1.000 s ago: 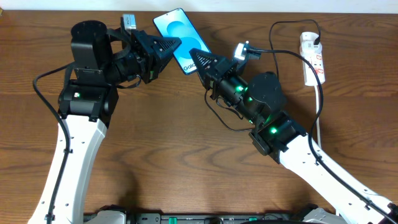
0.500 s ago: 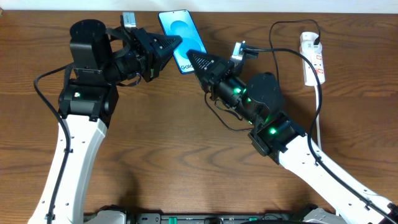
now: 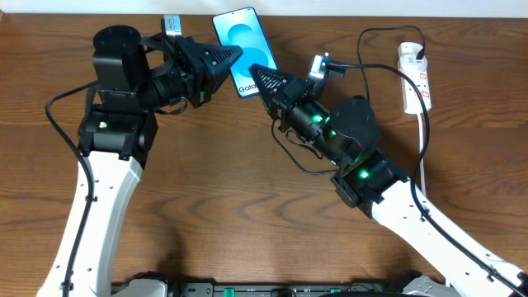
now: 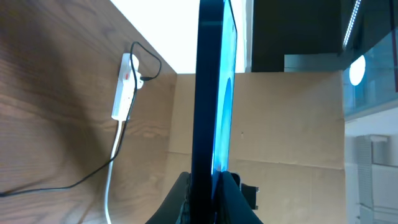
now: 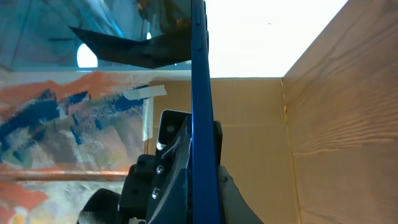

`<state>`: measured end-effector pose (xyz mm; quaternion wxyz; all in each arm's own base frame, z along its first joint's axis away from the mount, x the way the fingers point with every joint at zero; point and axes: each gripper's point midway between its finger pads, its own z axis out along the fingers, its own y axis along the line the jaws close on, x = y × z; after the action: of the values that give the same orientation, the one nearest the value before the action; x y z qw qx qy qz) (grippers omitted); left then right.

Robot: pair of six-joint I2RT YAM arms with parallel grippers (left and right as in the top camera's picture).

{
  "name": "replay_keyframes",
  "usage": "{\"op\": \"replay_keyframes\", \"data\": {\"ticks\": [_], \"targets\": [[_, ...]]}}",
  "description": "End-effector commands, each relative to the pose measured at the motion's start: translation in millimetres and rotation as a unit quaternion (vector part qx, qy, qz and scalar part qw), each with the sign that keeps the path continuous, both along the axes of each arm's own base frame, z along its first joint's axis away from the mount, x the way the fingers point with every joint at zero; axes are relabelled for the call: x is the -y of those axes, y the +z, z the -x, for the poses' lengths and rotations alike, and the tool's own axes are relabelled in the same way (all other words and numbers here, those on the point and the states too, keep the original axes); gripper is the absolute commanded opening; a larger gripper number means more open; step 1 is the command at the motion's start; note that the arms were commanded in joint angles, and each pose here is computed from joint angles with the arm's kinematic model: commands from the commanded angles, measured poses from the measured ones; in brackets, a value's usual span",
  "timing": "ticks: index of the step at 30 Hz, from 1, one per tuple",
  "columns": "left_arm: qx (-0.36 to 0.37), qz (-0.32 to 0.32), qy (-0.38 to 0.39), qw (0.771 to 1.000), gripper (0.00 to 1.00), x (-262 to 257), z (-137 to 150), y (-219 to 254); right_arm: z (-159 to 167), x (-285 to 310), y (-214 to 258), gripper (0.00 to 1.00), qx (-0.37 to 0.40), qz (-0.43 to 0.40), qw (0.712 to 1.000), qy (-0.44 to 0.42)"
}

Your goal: Plug charger to phone and switch on socket

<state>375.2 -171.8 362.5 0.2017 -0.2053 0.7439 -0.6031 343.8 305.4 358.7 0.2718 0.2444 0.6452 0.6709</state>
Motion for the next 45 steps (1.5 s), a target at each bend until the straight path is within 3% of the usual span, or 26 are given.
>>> {"op": "replay_keyframes", "data": {"ticks": [1,17,18,19,20,24,26,28,29,43,45], "targets": [[0.044,0.011,-0.058,0.997,0.07,13,20,27,16,-23,-34,0.01,0.052,0.099,0.992,0.055],[0.046,0.014,-0.077,0.996,0.08,16,26,28,16,-23,-34,0.01,0.07,0.114,0.989,0.055],[0.046,0.015,-0.079,0.996,0.12,16,27,28,16,-23,-34,0.01,0.07,0.114,0.989,0.055],[0.046,0.015,-0.08,0.996,0.27,17,27,28,16,-23,-34,0.01,0.07,0.114,0.989,0.055],[0.046,0.015,-0.08,0.996,0.35,17,27,28,16,-23,-34,0.01,0.07,0.114,0.989,0.055],[0.046,0.015,-0.08,0.996,0.48,17,27,28,16,-23,-34,0.01,0.07,0.114,0.989,0.055],[0.046,0.015,-0.08,0.996,0.42,17,27,28,16,-23,-34,0.01,0.07,0.114,0.989,0.055],[0.046,0.015,-0.08,0.996,0.11,17,27,28,16,-23,-34,0.01,0.07,0.114,0.989,0.055],[0.046,0.015,-0.08,0.996,0.08,17,27,28,16,-23,-34,0.01,0.07,0.114,0.989,0.055],[0.065,0.019,-0.092,0.993,0.08,19,29,35,27,-31,-23,0.01,0.064,0.075,0.991,0.09],[0.079,0.022,-0.103,0.991,0.14,20,32,40,30,-32,-21,0.01,0.068,0.072,0.99,0.099]]}}
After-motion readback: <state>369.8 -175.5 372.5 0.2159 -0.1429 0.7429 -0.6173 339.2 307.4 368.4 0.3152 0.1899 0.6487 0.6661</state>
